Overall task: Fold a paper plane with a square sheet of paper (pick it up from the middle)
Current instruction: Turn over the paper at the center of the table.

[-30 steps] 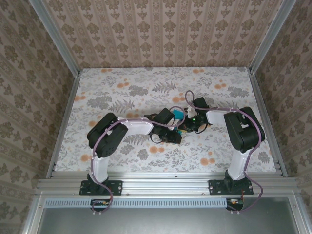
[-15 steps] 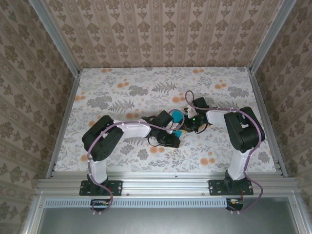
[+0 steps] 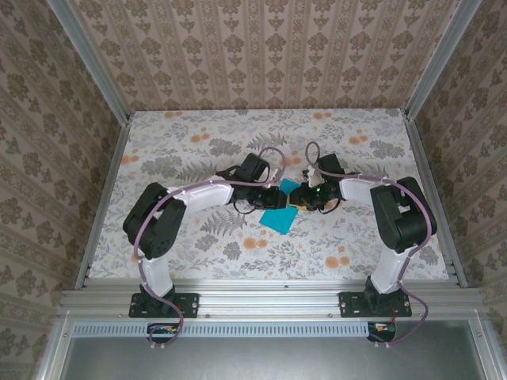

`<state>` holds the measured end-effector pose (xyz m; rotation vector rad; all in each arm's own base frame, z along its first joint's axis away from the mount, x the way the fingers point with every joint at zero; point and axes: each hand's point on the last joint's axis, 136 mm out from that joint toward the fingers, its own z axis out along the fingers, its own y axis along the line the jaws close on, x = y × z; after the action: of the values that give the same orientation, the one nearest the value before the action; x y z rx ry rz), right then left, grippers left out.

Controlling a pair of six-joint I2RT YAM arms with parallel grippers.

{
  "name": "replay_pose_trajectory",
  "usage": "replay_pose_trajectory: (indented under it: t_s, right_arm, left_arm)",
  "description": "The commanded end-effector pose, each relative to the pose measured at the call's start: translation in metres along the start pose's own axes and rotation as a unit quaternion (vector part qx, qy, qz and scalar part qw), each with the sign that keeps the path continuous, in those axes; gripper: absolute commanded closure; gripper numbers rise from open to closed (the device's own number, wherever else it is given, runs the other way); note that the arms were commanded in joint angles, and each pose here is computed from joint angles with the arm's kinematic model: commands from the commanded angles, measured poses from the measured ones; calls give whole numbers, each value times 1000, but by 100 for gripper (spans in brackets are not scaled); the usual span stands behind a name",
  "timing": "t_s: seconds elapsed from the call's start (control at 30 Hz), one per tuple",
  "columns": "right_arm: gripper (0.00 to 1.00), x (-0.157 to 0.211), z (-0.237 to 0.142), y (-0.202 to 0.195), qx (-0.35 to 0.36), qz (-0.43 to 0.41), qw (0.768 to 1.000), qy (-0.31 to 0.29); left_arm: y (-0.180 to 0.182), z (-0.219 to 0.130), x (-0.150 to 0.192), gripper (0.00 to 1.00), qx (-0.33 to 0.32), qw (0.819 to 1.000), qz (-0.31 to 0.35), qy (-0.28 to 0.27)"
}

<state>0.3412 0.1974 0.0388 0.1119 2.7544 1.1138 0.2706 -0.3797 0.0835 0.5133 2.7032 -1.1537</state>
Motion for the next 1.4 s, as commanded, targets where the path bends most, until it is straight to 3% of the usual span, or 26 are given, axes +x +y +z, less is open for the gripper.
replay_pose_trajectory:
  t_s: [0.0, 0.7, 1.37]
  right_arm:
    - [69, -5, -13, 9, -14, -6, 1000, -18]
    - [57, 23, -20, -10, 4, 18, 1000, 2]
    - [55, 27, -4, -3, -15, 24, 999, 17]
  left_arm:
    - [10, 10, -10, 76, -4, 1000, -2, -2]
    - [60, 41, -3, 76, -27, 999, -32, 34]
    - [36, 23, -15, 76, 18, 999, -34, 7]
